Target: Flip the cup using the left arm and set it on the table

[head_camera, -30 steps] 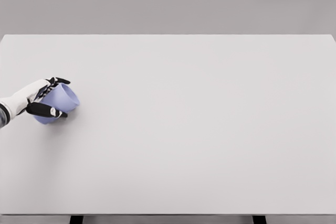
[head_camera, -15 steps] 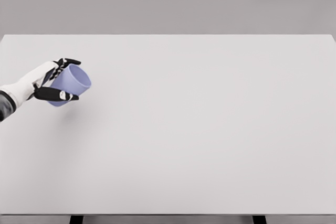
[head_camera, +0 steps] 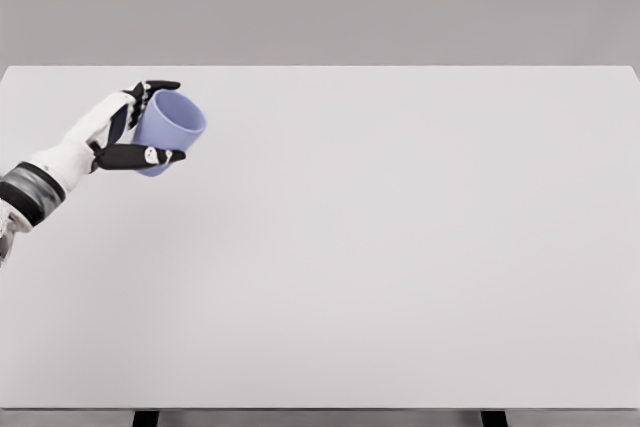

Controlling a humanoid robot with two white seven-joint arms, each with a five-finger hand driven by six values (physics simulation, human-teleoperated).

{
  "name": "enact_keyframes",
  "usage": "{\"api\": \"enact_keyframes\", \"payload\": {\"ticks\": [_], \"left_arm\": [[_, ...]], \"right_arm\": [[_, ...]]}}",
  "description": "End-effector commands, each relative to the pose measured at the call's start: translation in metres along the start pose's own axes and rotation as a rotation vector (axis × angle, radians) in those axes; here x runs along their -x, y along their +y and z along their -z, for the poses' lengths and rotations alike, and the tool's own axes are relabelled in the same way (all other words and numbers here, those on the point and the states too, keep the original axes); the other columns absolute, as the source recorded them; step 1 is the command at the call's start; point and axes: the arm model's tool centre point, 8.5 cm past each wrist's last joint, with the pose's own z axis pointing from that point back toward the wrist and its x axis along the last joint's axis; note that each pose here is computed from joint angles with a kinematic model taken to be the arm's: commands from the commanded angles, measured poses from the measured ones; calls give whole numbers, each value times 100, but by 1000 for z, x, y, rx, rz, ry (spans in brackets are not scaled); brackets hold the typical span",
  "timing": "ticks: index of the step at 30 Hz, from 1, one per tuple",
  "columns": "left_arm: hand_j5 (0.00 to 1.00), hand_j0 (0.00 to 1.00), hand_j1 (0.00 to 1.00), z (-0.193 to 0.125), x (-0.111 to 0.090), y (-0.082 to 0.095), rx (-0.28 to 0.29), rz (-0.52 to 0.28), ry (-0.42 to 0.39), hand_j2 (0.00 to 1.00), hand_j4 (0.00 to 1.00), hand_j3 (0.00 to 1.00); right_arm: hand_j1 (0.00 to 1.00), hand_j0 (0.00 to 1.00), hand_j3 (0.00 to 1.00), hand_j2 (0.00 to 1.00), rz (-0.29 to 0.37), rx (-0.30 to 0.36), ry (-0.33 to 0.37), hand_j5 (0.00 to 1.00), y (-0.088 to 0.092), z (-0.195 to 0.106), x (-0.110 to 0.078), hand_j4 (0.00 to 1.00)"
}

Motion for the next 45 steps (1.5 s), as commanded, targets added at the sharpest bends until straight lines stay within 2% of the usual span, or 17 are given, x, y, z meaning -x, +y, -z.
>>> {"api": "enact_keyframes", "payload": {"ticks": [1,5,10,15,30,45], "left_arm": [[79,79,79,5,3,-4,-11,-32,-27,79,79,79],[80,80,80,11,2,-14,-17,-87,-77,80,80,80],[80,80,80,4,10,-14,-40,-151,-115,80,80,80],[80,80,80,3,12,-17,-53,-167,-171,80,80,80],[81,81,81,15,48,-37,-71,-250,-97,81,81,81],[85,85,85,17,52,-42,-67,-236,-83,85,85,85]], "right_arm": [[100,100,100,100,0,0,0,100,0,0,0,100],[100,100,100,100,0,0,-1,100,0,0,-1,100],[100,100,100,100,0,0,0,100,0,0,0,100],[100,100,100,100,0,0,0,100,0,0,0,100],[100,100,100,100,0,0,-1,100,0,0,-1,100],[100,100,100,100,0,0,0,100,0,0,0,100]]}}
